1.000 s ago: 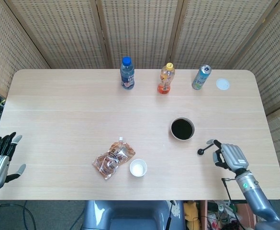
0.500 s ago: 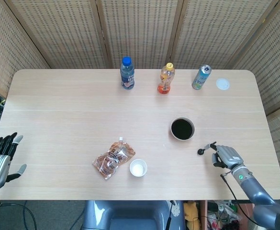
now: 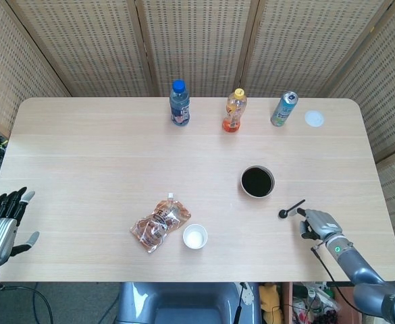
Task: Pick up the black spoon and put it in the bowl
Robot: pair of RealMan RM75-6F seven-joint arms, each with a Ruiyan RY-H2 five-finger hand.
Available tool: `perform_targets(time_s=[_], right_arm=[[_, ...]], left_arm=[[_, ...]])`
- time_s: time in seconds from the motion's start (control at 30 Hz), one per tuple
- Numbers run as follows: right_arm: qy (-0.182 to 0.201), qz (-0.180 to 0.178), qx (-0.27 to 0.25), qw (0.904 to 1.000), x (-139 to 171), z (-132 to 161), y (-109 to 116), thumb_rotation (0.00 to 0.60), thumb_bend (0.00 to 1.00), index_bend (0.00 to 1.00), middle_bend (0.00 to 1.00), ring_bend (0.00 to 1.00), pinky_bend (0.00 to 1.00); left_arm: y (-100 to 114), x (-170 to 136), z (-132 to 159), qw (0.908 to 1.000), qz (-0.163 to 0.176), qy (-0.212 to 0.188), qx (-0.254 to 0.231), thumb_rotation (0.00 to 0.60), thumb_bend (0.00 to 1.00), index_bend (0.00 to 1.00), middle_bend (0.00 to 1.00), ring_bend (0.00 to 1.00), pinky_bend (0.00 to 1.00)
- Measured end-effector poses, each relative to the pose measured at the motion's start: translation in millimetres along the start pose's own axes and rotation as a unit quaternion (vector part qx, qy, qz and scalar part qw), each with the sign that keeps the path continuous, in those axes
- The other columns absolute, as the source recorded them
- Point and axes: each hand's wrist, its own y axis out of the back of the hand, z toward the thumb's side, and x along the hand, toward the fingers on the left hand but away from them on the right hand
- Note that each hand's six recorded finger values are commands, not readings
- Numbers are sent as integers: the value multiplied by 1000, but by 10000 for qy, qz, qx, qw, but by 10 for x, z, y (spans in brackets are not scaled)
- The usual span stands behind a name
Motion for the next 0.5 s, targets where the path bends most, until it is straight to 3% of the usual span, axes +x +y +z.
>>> perform_targets(time_s=[0.5], right_arm=[[187, 120, 127, 9997, -169, 247, -18, 600, 963, 267, 949, 988, 995]], left_arm=[[-53, 0, -61, 9999, -74, 76, -30, 600, 316, 0, 0, 0, 0]])
